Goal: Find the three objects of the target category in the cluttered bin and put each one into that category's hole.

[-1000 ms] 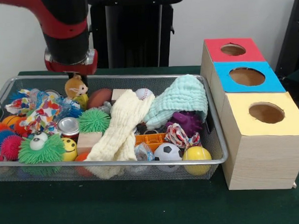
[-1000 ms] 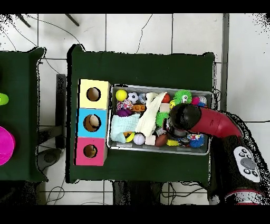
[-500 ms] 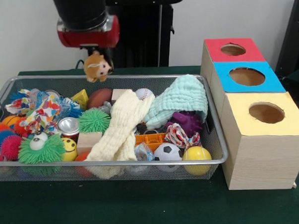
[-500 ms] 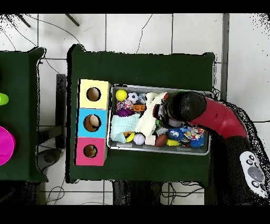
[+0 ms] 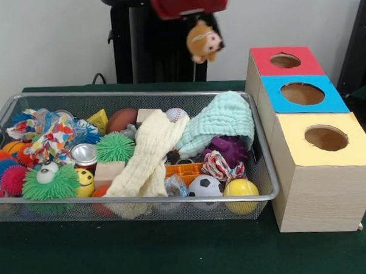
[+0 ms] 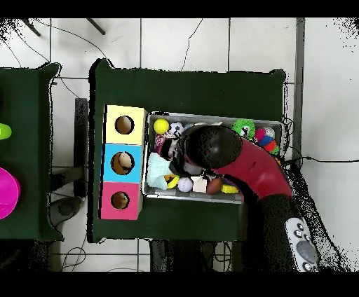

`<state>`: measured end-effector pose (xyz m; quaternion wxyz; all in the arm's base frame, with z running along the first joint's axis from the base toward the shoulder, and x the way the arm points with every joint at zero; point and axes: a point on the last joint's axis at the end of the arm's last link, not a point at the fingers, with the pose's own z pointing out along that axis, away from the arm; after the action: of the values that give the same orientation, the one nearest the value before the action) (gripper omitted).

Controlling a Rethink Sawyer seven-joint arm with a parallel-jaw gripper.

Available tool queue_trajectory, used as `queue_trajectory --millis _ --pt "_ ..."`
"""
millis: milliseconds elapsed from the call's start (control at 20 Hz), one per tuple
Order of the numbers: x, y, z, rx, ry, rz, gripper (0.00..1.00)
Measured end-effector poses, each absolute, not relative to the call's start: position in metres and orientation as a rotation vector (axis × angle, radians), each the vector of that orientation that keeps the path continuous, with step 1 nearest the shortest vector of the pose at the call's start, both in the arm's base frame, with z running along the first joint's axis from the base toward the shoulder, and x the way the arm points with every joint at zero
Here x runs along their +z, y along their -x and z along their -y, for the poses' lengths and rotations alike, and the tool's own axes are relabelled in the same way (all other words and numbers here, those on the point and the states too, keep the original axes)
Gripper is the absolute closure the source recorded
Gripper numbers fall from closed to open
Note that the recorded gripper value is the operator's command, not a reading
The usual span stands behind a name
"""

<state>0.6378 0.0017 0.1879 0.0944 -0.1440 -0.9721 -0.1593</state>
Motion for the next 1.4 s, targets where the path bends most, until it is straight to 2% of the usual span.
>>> queue_trajectory --millis 350,600,1400 --pt "0.189 -0.615 -0.091 -0.613 0.557 2.831 1.0" --pt "0.174 -0.593 -0.134 -0.648 0.667 2.784 1.0" --pt "0.098 -0.532 -0.141 -0.479 0.703 2.707 1.0"
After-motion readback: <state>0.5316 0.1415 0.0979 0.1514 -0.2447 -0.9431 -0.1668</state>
